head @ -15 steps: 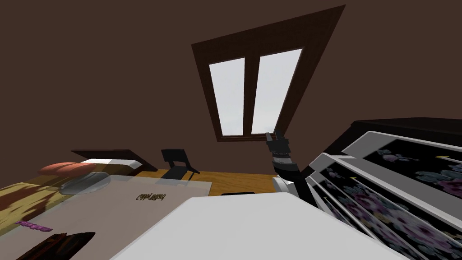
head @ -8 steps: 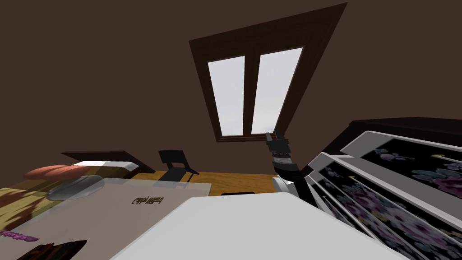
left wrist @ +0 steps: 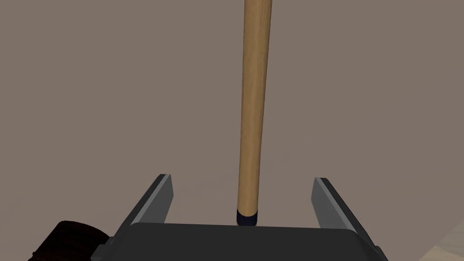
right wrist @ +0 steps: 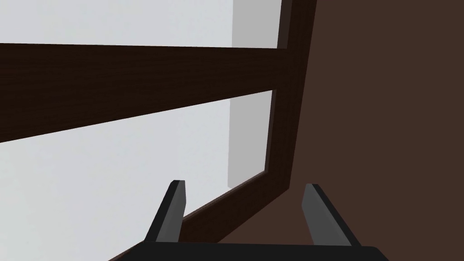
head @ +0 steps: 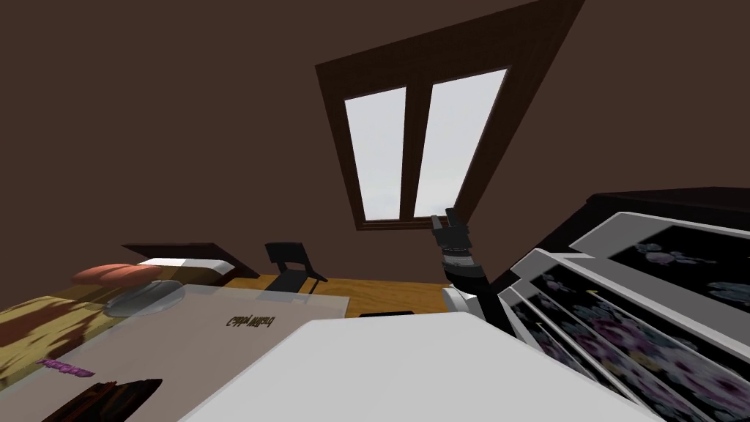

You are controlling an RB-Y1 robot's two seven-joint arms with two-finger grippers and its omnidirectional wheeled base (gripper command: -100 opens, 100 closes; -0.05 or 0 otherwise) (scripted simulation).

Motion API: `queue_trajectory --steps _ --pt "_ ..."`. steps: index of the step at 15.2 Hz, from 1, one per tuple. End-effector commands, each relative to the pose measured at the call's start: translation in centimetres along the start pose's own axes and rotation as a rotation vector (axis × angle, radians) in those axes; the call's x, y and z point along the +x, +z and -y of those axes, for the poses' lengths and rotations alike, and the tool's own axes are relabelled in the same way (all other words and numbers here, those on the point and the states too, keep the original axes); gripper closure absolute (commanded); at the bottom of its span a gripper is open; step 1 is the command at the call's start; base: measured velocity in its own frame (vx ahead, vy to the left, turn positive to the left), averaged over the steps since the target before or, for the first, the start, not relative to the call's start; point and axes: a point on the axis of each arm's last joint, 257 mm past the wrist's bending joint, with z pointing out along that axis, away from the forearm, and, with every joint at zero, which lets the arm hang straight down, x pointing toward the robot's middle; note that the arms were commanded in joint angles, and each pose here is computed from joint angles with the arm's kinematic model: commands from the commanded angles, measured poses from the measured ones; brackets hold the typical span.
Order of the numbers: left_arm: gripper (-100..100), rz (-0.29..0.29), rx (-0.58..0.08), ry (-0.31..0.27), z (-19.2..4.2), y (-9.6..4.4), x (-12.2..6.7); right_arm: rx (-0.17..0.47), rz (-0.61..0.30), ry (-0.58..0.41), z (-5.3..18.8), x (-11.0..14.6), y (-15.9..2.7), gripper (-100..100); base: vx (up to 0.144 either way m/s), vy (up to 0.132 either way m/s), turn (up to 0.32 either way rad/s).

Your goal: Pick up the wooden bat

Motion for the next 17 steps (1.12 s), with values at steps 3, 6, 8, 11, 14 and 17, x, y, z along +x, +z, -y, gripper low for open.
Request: queue_trajectory --steps 3,6,8,11,14,17 --pt "100 0.003 0.005 0.022 -0.6 0.2 0.0 0.0 0.0 0.0 0.0 0.0 0.0 0 0.008 0.023 -0.001" --pt "100 0.004 0.0 0.017 -0.7 0.3 0.0 0.0 0.0 0.0 0.0 0.0 0.0 0 0.0 0.0 0.0" --pt "100 -0.012 0.016 0.019 -0.2 0.2 0.7 0.0 0.0 0.0 0.0 0.0 0.0 0 -0.003 0.002 0.01" --pt "100 -0.001 0.008 0.005 1.0 -0.4 -0.4 0.0 0.0 0.0 0.0 0.0 0.0 0 -0.009 -0.011 -0.016" --pt "100 0.0 0.007 -0.002 2.2 -1.0 -0.8 0.0 0.0 0.0 0.0 0.0 0.0 0 -0.007 -0.086 -0.049" --pt "100 0.0 0.007 -0.004 2.6 -1.2 -0.9 0.0 0.0 0.0 0.0 0.0 0.0 0 -0.004 -0.076 -0.021"
